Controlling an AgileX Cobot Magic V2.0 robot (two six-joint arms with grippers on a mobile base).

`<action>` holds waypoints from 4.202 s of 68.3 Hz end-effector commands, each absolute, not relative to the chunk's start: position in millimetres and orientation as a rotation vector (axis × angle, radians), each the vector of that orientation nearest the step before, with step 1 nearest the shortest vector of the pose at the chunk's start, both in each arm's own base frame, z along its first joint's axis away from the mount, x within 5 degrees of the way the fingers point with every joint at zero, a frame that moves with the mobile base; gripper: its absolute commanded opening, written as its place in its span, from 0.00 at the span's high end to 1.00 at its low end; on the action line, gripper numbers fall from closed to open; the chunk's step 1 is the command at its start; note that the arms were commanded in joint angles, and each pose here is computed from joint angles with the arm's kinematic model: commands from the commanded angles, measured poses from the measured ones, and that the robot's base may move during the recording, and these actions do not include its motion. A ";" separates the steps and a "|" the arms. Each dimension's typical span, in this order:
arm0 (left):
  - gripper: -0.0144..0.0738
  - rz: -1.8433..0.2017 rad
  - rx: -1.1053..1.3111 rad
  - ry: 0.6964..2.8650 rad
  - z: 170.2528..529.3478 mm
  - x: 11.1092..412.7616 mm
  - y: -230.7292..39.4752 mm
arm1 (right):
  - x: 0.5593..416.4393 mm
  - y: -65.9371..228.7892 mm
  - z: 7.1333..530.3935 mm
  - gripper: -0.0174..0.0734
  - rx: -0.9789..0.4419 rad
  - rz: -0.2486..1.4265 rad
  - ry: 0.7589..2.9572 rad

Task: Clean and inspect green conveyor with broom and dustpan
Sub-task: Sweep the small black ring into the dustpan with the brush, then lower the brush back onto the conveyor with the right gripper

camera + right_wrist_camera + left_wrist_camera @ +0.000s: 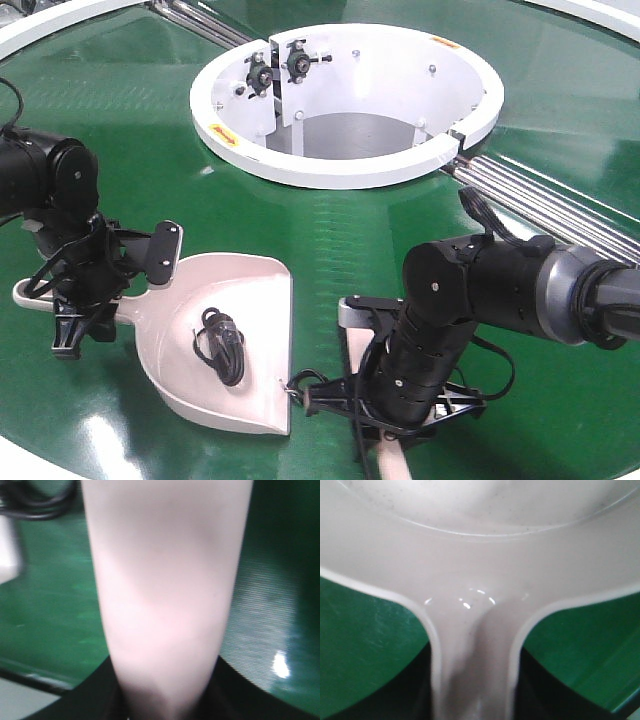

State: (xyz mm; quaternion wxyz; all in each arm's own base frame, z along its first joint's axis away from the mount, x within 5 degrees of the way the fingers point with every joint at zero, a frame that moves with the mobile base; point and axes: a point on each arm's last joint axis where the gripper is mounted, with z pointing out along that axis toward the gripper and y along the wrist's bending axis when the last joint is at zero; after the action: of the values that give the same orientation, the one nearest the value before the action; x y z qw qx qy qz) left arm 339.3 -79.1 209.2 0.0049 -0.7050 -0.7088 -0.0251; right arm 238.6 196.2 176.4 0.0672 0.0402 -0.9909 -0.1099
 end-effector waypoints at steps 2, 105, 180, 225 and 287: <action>0.85 -0.113 -2.247 -2.258 231.8 337.5 -81.3 | 242.9 204.5 198.3 0.81 0.169 -0.483 -3.030; 0.85 -0.113 -2.248 -2.258 231.8 337.5 -81.4 | 302.5 300.8 250.5 0.81 0.713 -0.449 -3.055; 0.85 -0.113 -2.248 -2.258 231.8 337.5 -81.4 | 247.0 52.5 262.1 0.81 0.129 -0.172 -3.444; 0.85 -0.112 -2.247 -2.257 231.4 337.6 -81.4 | 250.9 55.1 220.1 0.81 0.133 -0.166 -3.367; 0.78 0.087 -2.223 -2.366 231.3 334.1 -93.2 | 257.6 58.3 192.4 0.57 0.210 -0.155 -3.241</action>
State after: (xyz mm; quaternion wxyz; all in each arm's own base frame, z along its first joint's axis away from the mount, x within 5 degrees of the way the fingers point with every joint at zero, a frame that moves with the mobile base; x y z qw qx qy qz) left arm 336.1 -89.7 208.6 -0.0212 -0.6855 -0.7271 0.0300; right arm 254.5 58.9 179.5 -0.0299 0.0609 -0.9967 -0.0448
